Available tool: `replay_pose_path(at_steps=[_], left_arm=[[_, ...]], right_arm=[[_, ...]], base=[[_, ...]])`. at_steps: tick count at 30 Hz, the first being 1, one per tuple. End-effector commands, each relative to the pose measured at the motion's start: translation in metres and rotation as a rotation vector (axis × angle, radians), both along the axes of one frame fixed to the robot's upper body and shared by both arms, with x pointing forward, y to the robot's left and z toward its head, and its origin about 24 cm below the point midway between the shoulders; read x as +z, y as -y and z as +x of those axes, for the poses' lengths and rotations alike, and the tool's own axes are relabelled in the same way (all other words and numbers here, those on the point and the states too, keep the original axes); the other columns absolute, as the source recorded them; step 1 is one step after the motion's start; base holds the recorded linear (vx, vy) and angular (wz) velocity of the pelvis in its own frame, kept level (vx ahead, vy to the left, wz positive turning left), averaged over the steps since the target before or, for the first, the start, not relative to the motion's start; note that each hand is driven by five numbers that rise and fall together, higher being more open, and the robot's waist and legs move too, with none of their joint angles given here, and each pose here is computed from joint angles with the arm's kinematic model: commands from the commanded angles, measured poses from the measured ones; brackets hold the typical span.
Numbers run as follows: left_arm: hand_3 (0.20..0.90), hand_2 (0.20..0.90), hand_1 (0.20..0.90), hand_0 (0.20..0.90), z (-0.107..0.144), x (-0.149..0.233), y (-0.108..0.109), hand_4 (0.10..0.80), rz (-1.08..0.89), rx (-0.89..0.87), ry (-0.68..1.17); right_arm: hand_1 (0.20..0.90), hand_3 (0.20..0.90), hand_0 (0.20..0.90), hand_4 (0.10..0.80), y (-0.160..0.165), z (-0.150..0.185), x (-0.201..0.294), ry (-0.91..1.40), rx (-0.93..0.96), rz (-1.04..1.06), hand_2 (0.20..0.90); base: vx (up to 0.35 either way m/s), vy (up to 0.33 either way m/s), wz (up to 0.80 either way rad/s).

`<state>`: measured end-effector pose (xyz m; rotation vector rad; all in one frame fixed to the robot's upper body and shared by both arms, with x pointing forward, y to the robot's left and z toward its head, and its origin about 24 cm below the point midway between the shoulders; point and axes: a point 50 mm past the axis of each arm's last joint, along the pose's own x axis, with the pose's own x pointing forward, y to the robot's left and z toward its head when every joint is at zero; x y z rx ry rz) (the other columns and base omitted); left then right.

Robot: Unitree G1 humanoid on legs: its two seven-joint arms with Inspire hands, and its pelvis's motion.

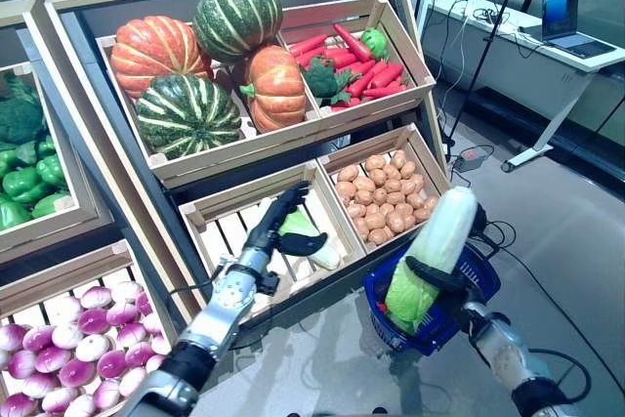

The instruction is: Put vegetables into the basket

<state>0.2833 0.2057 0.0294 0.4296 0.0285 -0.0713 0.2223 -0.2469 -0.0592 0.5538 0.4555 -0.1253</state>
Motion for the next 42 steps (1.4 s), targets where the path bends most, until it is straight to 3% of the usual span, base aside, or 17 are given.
replay_pose_path(at_steps=[1,6,9,13,17,24,28,33,34,42], left_arm=[[0.900,0.900,0.900,0.900,0.007,0.028,-0.018,0.800,-0.011,0.063,0.191],[0.900,0.900,0.900,0.900,-0.024,-0.006,-0.032,0.800,-0.162,0.137,0.086],[0.900,0.900,0.900,0.900,-0.032,-0.021,-0.029,0.800,-0.234,0.145,0.056],[0.900,0.900,0.900,0.900,-0.018,-0.012,-0.018,0.800,-0.262,0.129,0.103],[0.900,0.900,0.900,0.900,-0.009,-0.011,-0.011,0.800,-0.316,0.136,0.085],[0.900,0.900,0.900,0.900,-0.016,-0.011,-0.025,0.800,-0.282,0.143,0.053],[0.900,0.900,0.900,0.900,0.004,0.017,-0.028,0.800,-0.249,0.138,0.168],[0.900,0.900,0.900,0.900,0.020,0.050,-0.013,0.800,-0.229,0.078,0.328],[0.900,0.900,0.900,0.900,0.028,0.073,-0.009,0.800,-0.206,0.052,0.422],[0.900,0.900,0.900,0.900,0.040,0.142,0.008,0.800,-0.201,-0.018,0.702]], right_arm=[[0.300,0.300,0.300,0.400,0.033,0.025,0.042,0.251,-0.197,-0.070,0.300],[0.300,0.300,0.300,0.400,0.036,0.014,0.033,0.204,-0.259,-0.143,0.300],[0.300,0.300,0.300,0.400,0.043,0.014,0.033,0.199,-0.267,-0.160,0.300],[0.300,0.300,0.300,0.400,0.051,0.027,0.050,0.259,-0.323,-0.183,0.300],[0.300,0.300,0.300,0.400,0.052,0.020,0.040,0.227,-0.356,-0.178,0.300],[0.300,0.300,0.300,0.400,0.055,0.013,0.032,0.181,-0.430,-0.180,0.300],[0.300,0.300,0.300,0.400,0.050,0.056,0.065,0.227,-0.435,-0.244,0.300],[0.300,0.300,0.300,0.400,0.061,0.090,0.108,0.300,-0.487,-0.306,0.300],[0.300,0.300,0.300,0.400,0.072,0.099,0.129,0.333,-0.513,-0.325,0.300],[0.300,0.300,0.300,0.400,0.101,0.119,0.185,0.409,-0.561,-0.356,0.300]], base=[[0.055,-0.151,-0.05],[0.026,-0.050,-0.06],[0.147,0.200,-0.19],[0.070,0.253,0.04],[0.131,0.220,-0.06],[0.132,0.049,-0.21],[-0.078,-0.176,-0.10],[-0.145,-0.142,0.12],[-0.244,-0.085,0.02],[-0.189,0.006,0.13]])
